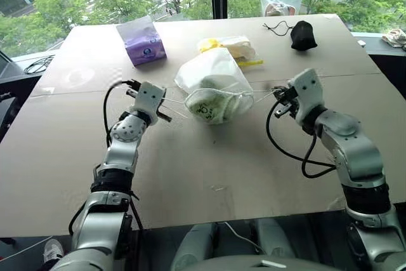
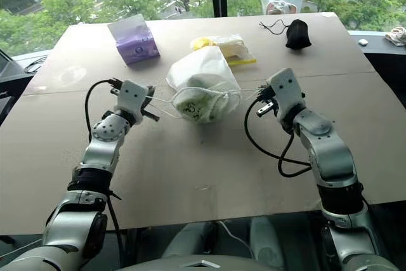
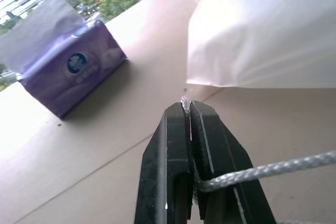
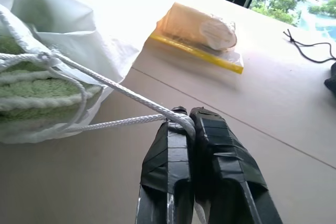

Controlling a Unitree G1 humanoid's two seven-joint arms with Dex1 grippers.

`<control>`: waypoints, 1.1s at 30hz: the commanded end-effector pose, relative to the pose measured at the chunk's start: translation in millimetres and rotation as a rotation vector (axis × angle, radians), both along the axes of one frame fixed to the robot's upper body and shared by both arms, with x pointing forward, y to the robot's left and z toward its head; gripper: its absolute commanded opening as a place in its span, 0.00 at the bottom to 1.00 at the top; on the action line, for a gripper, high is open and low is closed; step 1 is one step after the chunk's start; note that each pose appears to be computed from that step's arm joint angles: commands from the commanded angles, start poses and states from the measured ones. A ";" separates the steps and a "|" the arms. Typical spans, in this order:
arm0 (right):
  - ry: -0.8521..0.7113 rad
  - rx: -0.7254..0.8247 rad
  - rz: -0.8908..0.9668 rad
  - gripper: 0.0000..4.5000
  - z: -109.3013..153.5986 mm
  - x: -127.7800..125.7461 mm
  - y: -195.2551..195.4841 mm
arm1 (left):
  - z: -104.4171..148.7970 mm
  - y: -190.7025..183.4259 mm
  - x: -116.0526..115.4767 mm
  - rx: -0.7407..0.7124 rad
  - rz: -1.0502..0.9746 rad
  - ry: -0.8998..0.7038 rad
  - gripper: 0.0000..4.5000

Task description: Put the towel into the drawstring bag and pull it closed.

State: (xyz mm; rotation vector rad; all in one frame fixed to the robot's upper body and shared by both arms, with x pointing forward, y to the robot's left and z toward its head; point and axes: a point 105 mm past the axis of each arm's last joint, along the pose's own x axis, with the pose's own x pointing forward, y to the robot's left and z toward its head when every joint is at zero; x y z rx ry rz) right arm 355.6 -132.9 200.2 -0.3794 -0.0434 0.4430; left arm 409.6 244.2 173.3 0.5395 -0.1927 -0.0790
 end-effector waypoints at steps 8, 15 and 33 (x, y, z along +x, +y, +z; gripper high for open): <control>-0.507 -0.231 -0.038 0.00 178.0 -9.2 -17.1 | 201.5 10.5 17.0 0.088 0.012 -0.384 0.00; -0.419 -0.168 -0.120 0.00 143.2 -4.7 -37.0 | 176.5 28.9 26.7 -0.021 0.032 -0.291 0.00; -0.314 -0.198 -0.177 0.00 123.3 -5.6 -74.4 | 156.5 -8.3 37.7 0.106 -0.148 -0.177 0.00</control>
